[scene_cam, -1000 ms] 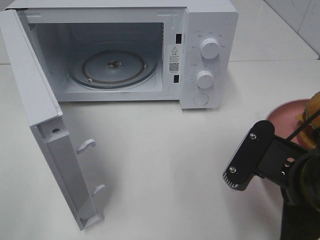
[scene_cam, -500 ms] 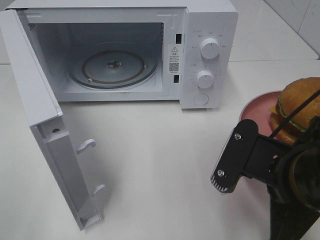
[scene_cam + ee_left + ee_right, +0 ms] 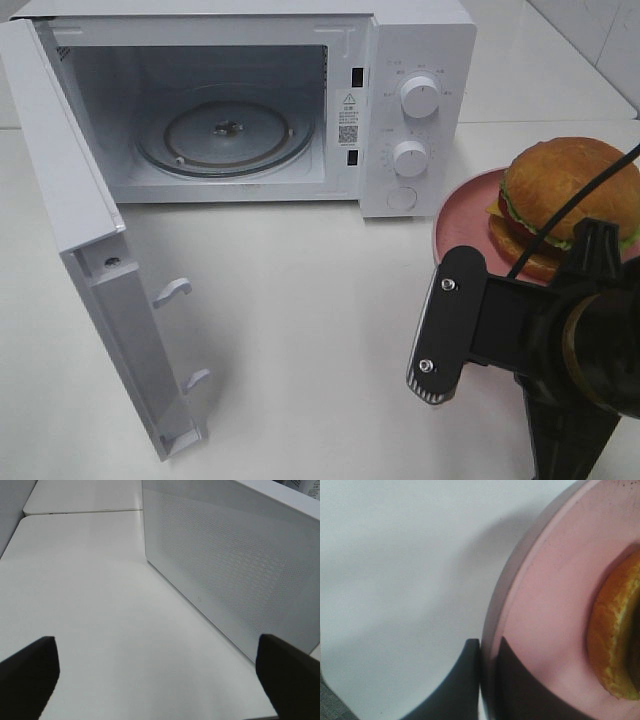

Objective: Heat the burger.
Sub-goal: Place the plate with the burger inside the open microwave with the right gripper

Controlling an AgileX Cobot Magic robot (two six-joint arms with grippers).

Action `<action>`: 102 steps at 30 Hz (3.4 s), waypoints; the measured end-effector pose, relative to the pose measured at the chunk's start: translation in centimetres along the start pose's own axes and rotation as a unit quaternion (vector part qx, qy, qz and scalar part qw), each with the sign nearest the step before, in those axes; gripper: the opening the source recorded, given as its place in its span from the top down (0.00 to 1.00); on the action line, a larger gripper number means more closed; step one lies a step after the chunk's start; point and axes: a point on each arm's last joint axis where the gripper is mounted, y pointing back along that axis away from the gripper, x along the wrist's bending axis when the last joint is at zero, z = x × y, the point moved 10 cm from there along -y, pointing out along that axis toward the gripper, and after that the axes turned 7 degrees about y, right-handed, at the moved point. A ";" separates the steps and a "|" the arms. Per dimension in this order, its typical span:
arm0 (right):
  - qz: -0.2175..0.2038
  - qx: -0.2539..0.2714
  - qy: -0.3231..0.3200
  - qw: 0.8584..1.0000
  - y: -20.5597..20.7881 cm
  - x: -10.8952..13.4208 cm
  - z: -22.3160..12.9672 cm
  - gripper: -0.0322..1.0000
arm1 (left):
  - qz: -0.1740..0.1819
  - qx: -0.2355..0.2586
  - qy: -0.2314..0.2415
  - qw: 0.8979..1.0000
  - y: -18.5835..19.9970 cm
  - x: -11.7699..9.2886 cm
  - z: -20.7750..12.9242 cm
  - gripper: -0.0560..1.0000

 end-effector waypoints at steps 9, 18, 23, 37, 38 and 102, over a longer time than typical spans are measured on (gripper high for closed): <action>0.006 -0.046 0.056 0.997 0.1 0.3 1.7 0.94 | 0.000 0.000 0.000 1.000 0.0 0.0 0.0 0.01; -0.003 -0.083 0.122 0.989 0.2 0.3 3.2 0.94 | 0.000 0.000 0.000 1.000 0.0 0.0 0.0 0.01; -0.010 -0.113 0.179 0.977 0.5 0.4 4.3 0.94 | 0.000 0.000 0.000 1.000 0.0 0.0 0.0 0.01; -0.021 -0.143 0.259 0.955 0.7 0.7 5.4 0.94 | 0.000 0.000 0.000 1.000 0.0 0.0 0.0 0.01; -0.023 -0.147 0.270 0.951 0.8 0.7 5.6 0.94 | 0.000 0.000 0.000 1.000 0.0 0.0 0.0 0.01; 0.083 -0.236 0.398 0.883 0.0 0.5 5.2 0.94 | 0.000 0.000 0.000 1.000 0.0 0.0 0.0 0.01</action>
